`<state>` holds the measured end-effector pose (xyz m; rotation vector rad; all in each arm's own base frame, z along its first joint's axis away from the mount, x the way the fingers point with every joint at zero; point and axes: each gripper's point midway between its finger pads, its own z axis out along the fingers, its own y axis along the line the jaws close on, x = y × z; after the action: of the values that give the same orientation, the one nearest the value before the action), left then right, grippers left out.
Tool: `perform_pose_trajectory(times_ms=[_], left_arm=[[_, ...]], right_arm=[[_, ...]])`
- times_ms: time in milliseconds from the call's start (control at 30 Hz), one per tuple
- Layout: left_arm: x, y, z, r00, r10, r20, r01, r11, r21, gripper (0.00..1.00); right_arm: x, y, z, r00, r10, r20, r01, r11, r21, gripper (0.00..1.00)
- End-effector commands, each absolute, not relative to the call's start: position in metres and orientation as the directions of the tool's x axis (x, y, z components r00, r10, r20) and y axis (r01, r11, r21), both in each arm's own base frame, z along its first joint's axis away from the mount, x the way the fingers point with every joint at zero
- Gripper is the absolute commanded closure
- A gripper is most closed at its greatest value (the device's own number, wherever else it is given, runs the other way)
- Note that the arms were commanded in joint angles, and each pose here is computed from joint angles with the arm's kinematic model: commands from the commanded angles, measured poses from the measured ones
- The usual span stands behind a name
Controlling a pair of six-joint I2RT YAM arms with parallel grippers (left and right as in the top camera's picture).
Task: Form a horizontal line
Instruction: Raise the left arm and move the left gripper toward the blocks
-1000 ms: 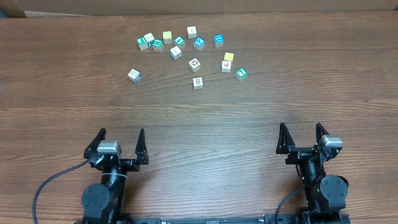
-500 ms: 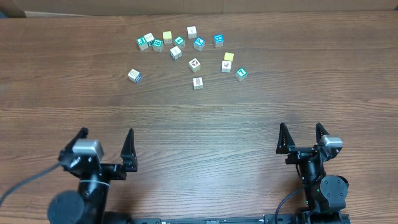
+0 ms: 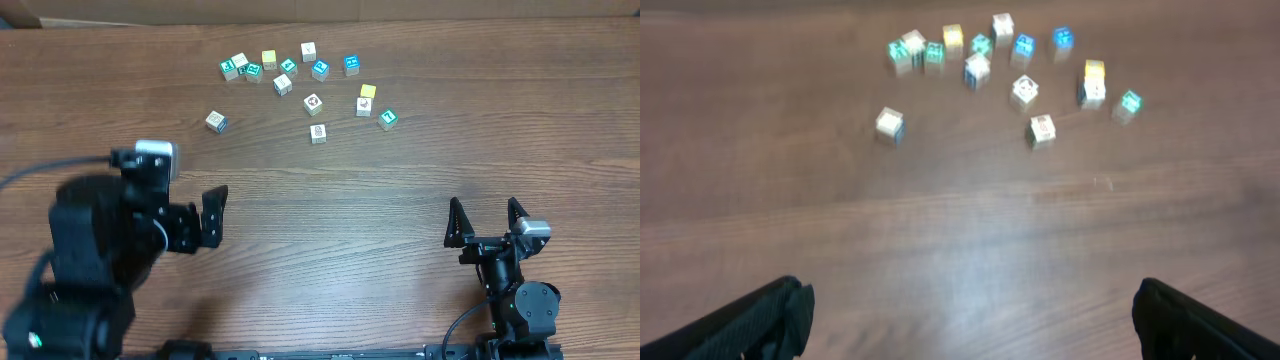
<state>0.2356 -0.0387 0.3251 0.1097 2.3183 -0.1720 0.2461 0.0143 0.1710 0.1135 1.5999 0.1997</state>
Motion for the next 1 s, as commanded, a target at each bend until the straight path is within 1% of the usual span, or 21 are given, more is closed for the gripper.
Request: perform_pose_trajectory(times_ms=[0, 167, 367, 533, 800, 900, 967], left_arm=[[0.250, -0.042, 0.342, -0.704, 0.046, -0.709, 0.155, 0.984, -0.090, 0.00], [0.268, -0.049, 0.324, -0.778, 0.019, -0.629, 0.136, 0.981, -0.139, 0.00], [0.279, -0.051, 0.296, -0.848, 0.019, -0.529, 0.115, 0.982, -0.148, 0.01], [0.286, -0.051, 0.285, -0.873, 0.000, -0.488, 0.089, 0.983, -0.159, 0.01], [0.293, -0.052, 0.277, -0.885, 0.001, -0.466, 0.085, 0.984, -0.159, 0.00], [0.296, -0.052, 0.274, -0.890, -0.016, -0.455, 0.068, 0.984, -0.167, 0.05], [0.297, -0.053, 0.272, -0.895, -0.033, -0.445, 0.051, 0.983, -0.175, 0.04]], right_arm=[[0.246, 0.015, 0.170, -0.035, 0.189, -0.981, -0.056, 0.980, 0.191, 0.00], [0.246, 0.015, 0.170, -0.035, 0.189, -0.981, -0.056, 0.980, 0.191, 0.00], [0.246, 0.015, 0.170, -0.036, 0.189, -0.981, -0.056, 0.980, 0.191, 0.00], [0.246, 0.015, 0.170, -0.035, 0.189, -0.981, -0.056, 0.980, 0.191, 0.00], [0.246, 0.015, 0.170, -0.035, 0.189, -0.981, -0.056, 0.980, 0.191, 0.00], [0.246, 0.015, 0.170, -0.035, 0.189, -0.981, -0.056, 0.980, 0.191, 0.00], [0.246, 0.015, 0.170, -0.035, 0.189, -0.981, -0.056, 0.980, 0.191, 0.00]])
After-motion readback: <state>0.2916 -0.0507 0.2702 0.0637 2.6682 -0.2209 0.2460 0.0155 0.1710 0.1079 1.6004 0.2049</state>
